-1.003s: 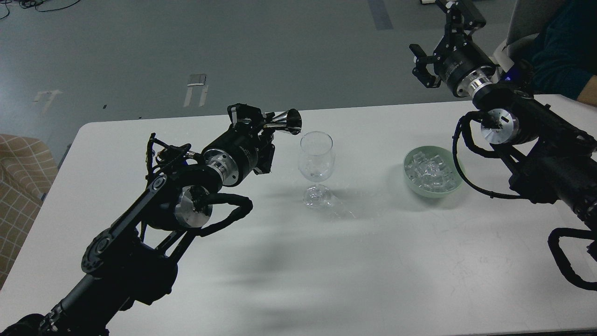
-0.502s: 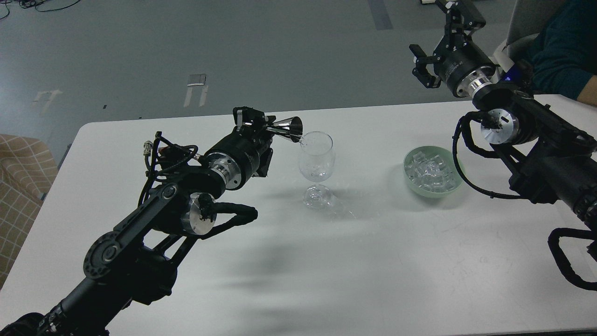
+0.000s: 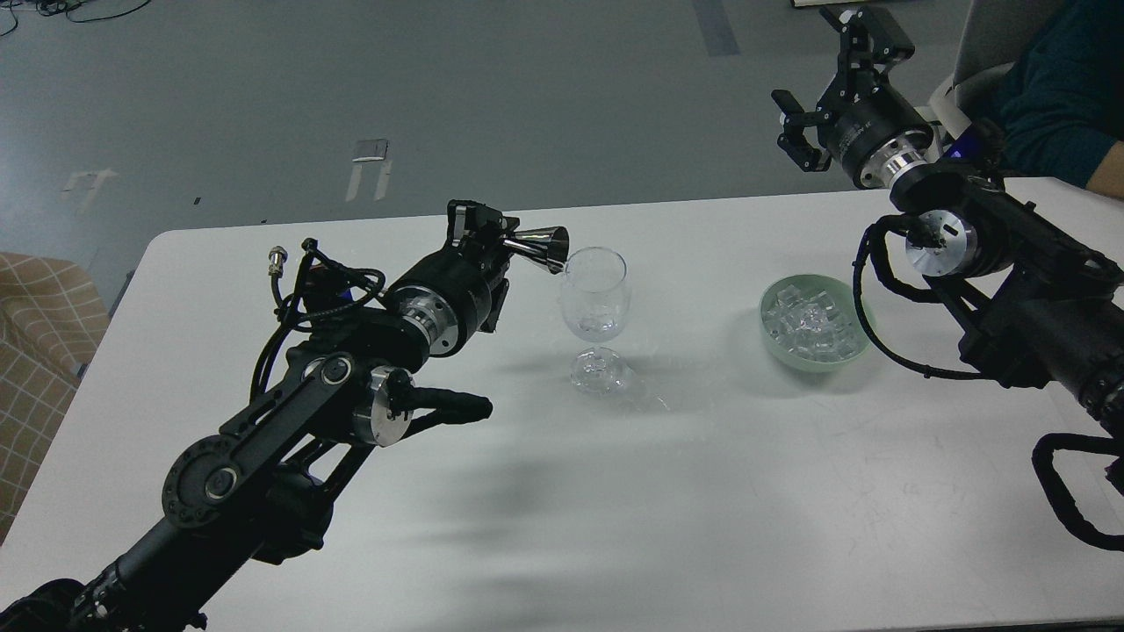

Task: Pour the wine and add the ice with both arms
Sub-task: 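Tilt the jigger with the left gripper to pour into the glass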

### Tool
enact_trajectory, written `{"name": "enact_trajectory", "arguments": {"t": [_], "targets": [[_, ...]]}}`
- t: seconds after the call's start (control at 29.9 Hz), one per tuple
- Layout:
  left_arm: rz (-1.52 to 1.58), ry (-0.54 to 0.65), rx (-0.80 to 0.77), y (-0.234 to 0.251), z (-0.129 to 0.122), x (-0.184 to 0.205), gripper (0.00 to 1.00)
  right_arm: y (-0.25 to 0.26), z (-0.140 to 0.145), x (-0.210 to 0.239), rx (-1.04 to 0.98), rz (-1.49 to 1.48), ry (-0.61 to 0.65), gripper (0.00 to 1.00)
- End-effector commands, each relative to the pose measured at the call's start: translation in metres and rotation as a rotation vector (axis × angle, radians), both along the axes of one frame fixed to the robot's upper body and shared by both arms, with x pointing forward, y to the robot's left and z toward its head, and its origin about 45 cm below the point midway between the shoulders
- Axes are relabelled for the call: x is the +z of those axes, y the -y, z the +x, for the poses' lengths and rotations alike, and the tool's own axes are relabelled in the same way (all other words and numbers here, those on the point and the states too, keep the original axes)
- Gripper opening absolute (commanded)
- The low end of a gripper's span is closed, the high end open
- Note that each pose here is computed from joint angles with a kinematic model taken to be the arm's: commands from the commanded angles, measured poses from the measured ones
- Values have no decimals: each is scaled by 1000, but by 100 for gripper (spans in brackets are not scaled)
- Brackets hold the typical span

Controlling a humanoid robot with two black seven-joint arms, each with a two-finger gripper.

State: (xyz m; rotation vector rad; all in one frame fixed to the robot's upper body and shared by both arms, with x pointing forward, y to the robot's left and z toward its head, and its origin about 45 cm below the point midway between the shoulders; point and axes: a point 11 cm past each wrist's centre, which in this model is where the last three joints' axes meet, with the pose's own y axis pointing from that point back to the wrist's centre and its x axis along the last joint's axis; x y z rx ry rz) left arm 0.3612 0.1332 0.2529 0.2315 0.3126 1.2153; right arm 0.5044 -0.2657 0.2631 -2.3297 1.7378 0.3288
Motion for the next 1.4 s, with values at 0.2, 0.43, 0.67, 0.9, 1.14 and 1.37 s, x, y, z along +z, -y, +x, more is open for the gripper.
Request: {"name": "enact_trajectory", "arguments": {"t": [0.2,0.43,0.67,0.9,1.14,1.37], "targets": [[32,55,-2,-5,9,18,0,2,-1,-3,-3,0,-6,100],[160,133,-69,-3,7,29,0,1,-1,-4,-2,-1,-7,100],[163,150,-68,-3,7,32,0,2,-2,-6,-5,0,-11,100],[-263,-71,36,-27,18,48,1,1,-2,-6,0,0,-10,100],[-660,-204,117,-86,26,38,4,1,-2,-5,0,1,-11,100],[-844,-203,260,-132,28,-15,12,1,-2,-6,2,-5,-11,100]]}}
